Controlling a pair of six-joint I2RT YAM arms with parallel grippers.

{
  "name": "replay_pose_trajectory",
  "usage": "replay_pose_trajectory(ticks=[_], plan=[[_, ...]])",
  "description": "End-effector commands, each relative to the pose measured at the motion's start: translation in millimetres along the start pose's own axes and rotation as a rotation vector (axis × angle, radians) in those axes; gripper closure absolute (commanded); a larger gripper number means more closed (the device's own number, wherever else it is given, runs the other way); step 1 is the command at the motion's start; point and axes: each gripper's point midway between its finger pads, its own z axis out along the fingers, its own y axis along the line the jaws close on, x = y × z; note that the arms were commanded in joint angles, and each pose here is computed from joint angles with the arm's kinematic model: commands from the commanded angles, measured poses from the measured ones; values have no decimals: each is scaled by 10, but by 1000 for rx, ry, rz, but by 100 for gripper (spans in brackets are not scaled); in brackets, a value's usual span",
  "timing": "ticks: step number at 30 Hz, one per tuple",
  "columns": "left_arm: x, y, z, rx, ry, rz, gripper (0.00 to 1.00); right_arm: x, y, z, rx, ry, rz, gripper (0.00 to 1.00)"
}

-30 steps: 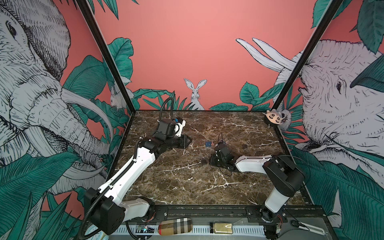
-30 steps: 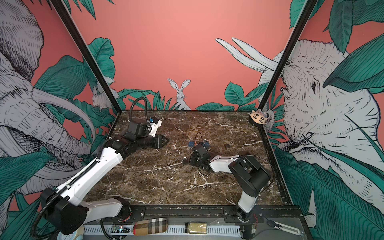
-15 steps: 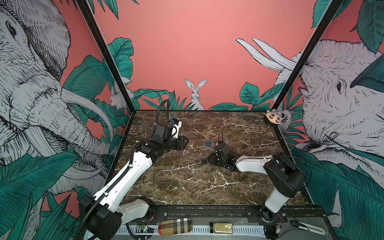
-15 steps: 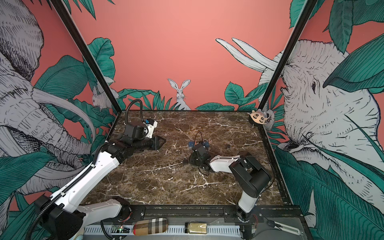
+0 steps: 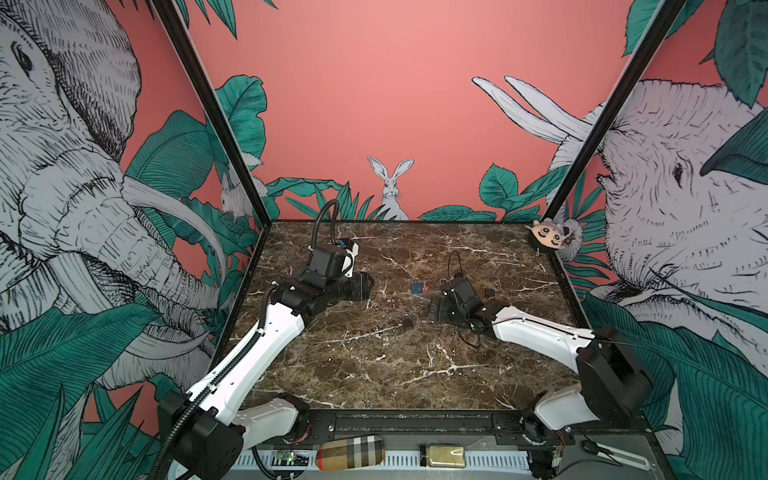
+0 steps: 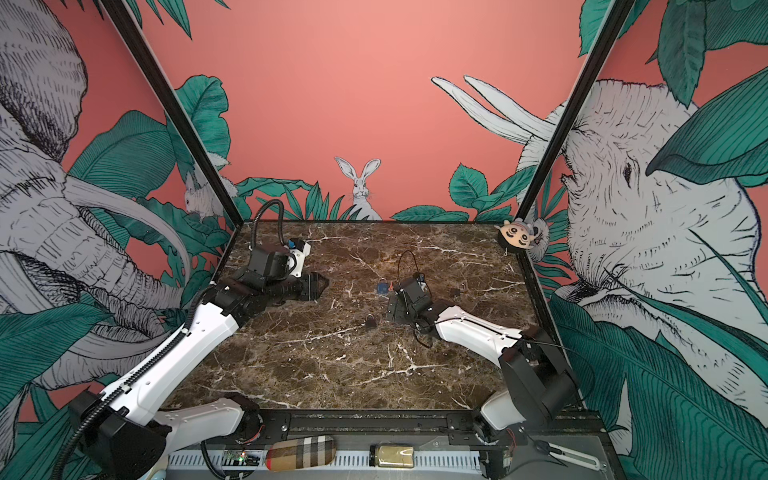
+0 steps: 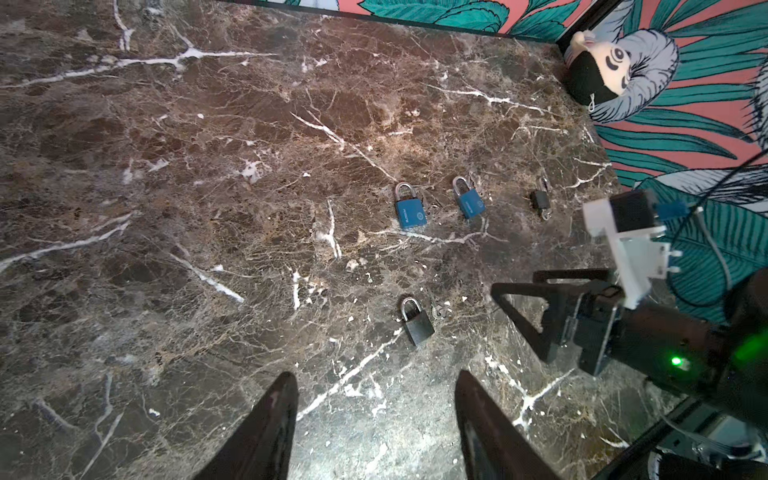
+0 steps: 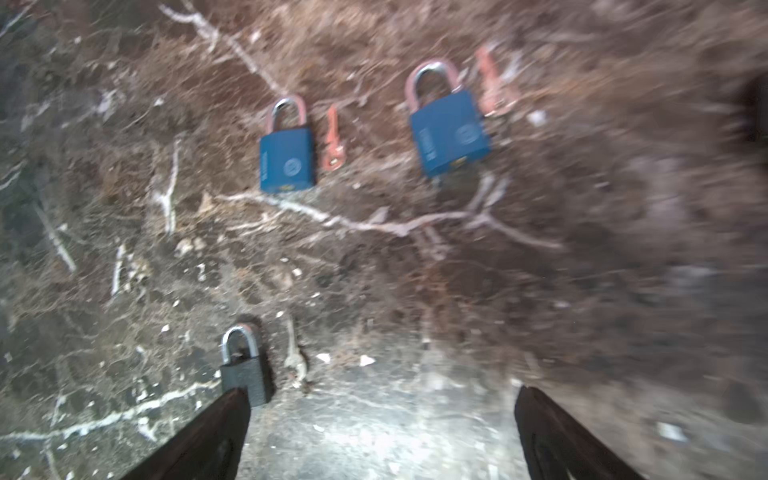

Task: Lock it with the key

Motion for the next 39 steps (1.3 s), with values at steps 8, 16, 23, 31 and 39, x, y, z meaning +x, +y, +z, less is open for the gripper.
replay_pose_trajectory(ticks=[8,16,23,31,39], plan=[[123,297,-118,-149,18,-29,1,-451,-1054,-362,364,1,35,1],[212,392,-202,-174,-16,-93,1,-675,-1456,-14,425,174,65,1],[300,512,-327,-227,-42,-85,1,-853,-1451,357,452,262,5,6],[273,416,-358,-165,-71,-105,1,-843,-1540,619,393,326,55,23],[249,503,-409,-220,-86,-102,1,-740,-1587,768,327,377,47,32]])
